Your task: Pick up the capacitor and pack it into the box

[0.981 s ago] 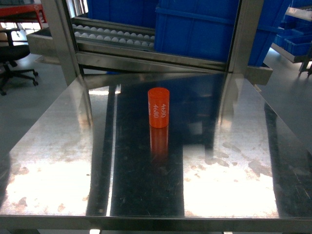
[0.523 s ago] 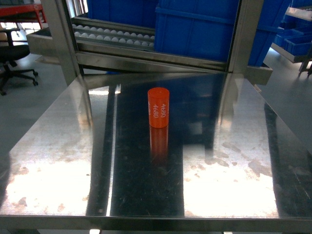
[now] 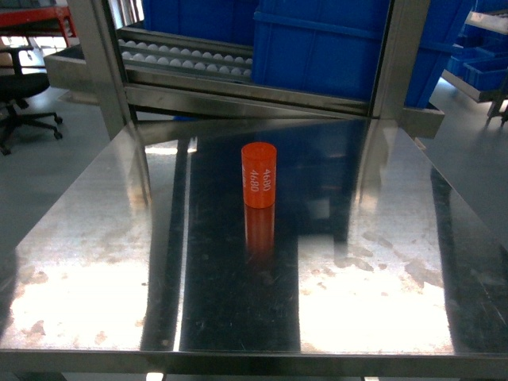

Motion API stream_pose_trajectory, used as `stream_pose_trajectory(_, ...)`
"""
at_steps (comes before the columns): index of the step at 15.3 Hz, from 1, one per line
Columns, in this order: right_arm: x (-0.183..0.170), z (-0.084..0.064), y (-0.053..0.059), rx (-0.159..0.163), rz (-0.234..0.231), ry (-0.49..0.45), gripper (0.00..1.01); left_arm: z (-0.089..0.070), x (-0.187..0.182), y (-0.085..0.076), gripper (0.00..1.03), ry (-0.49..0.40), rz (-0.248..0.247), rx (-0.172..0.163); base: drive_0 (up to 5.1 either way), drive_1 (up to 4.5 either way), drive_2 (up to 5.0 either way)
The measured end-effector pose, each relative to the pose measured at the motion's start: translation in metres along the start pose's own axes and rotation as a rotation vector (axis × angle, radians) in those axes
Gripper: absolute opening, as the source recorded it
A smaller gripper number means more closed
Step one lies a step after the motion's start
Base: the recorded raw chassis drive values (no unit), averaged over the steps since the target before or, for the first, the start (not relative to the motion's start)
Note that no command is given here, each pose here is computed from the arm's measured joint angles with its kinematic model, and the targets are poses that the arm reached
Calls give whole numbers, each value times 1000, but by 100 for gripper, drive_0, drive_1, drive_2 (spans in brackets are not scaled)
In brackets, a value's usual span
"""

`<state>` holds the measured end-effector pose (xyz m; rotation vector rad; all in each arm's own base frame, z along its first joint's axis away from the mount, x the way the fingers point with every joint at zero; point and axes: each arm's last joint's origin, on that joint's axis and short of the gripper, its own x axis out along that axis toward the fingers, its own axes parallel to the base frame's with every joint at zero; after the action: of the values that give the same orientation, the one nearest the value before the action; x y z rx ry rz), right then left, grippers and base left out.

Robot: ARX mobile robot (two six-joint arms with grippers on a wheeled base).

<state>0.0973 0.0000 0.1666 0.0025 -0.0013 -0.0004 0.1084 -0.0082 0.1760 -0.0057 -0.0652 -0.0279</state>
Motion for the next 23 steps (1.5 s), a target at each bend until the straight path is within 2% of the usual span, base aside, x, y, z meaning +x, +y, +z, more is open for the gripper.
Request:
stream_pose_trajectory(1,0,0,0,0,0,-1,98,-2,15,-8,98,19,-32,-2,0,0,0)
stream_pose_trajectory(2,0,0,0,0,0,0,98,0,35,-14,98,18,-32,-1,0,0,0)
stream_pose_trajectory(3,0,0,0,0,0,0,98,11,64,-22,98,-27,-18,-2,0,0,0)
stream_pose_trajectory(4,0,0,0,0,0,0,98,22,96,-35,98,-88,-43,-16,0,0,0)
stream_pose_trajectory(5,0,0,0,0,0,0,98,15,130,-54,98,-66,-87,-16,0,0,0)
stream_pose_trajectory(7,0,0,0,0,0,0,98,-28,171,-89,98,128,-145,29,0,0,0)
stream_pose_trajectory(8,0,0,0,0,0,0,98,-39,185,-103,98,161,-163,39,0,0,0)
stream_pose_trajectory(12,0,0,0,0,0,0,98,-41,210,-126,98,160,-190,31,0,0,0)
stream_pose_trajectory(16,0,0,0,0,0,0,98,-46,216,-133,98,179,-198,31,0,0,0)
stream_pose_trajectory(19,0,0,0,0,0,0,98,-70,231,-145,98,246,-218,32,0,0,0)
stream_pose_trajectory(20,0,0,0,0,0,0,98,-77,244,-156,98,268,-232,36,0,0,0)
stream_pose_trajectory(21,0,0,0,0,0,0,98,-96,262,-171,98,308,-239,36,0,0,0)
stream_pose_trajectory(22,0,0,0,0,0,0,98,-114,290,-181,98,326,-195,38,0,0,0)
stream_pose_trajectory(23,0,0,0,0,0,0,98,-121,298,-183,98,334,-172,42,0,0,0)
